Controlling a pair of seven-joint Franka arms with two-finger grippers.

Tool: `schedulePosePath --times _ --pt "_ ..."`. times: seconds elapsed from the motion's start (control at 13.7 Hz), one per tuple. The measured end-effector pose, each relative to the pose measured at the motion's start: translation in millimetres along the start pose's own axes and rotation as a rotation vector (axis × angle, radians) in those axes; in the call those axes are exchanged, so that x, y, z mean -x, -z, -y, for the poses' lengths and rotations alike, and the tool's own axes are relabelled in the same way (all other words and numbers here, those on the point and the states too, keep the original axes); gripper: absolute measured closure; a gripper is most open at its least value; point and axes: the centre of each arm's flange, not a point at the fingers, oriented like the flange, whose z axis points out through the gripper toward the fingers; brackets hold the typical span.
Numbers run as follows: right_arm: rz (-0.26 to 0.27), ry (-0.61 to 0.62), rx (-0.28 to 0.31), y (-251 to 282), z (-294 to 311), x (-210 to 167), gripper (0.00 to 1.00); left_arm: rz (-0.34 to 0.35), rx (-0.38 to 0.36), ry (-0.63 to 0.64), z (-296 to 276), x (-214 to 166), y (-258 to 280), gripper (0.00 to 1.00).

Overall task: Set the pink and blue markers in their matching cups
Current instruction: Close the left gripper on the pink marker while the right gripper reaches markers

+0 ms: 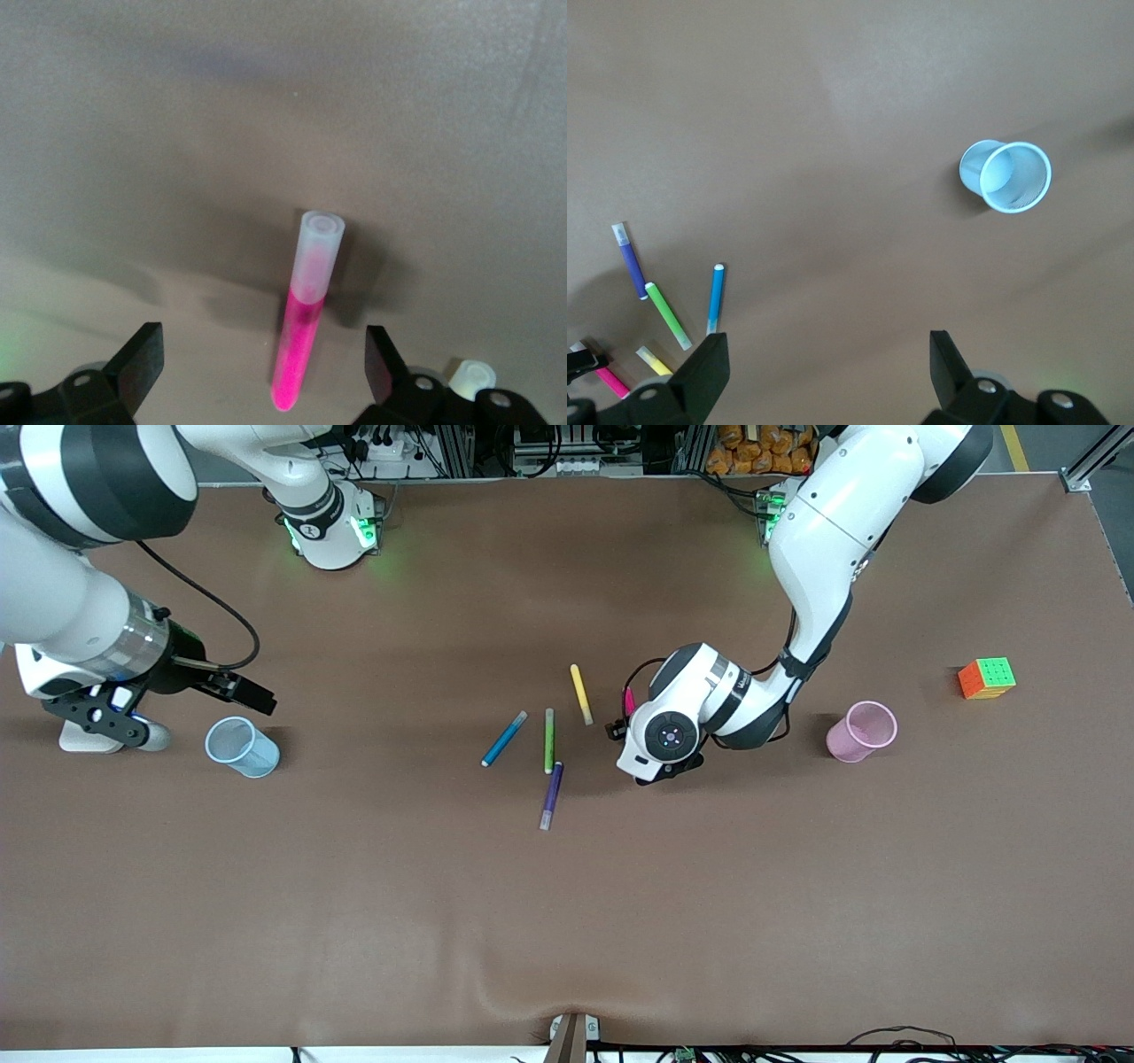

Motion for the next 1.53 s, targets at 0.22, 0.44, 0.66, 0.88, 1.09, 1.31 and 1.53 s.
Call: schedulePosePath --times 0.22,0.44,0.66,0.88,1.09,1.31,1.53 --pt "0.003 -0.010 0.006 -3.8 14.6 10.2 0.00 -0.001 0.013 0.011 -2.8 -4.3 -10.4 0.00" --pt "0.003 -0.001 0.007 -6.7 20.3 14.0 0.00 -0.001 0.017 0.015 -4.6 -4.1 -13.2 0.00" --pt "0.002 0.008 0.008 -12.6 25.8 16.9 0.00 -0.002 0.019 0.018 -5.6 -3.7 -14.6 0.00" --pt "-0.007 0.019 0.003 -23.2 32.5 18.4 0.00 -0.002 0.019 0.019 -5.7 -3.7 -14.8 0.00" --pt "-0.006 0.022 0.005 -25.2 34.1 19.8 0.00 -0.010 0.029 0.020 -7.1 -5.1 -11.3 0.19" --pt "-0.008 0.022 0.003 -32.1 34.9 18.8 0.00 -0.011 0.031 0.026 -4.7 -8.3 -7.5 0.36" --pt "-0.003 0.022 0.007 -40.5 35.2 18.7 0.00 -0.008 0.022 0.034 1.3 -11.7 -0.9 0.70"
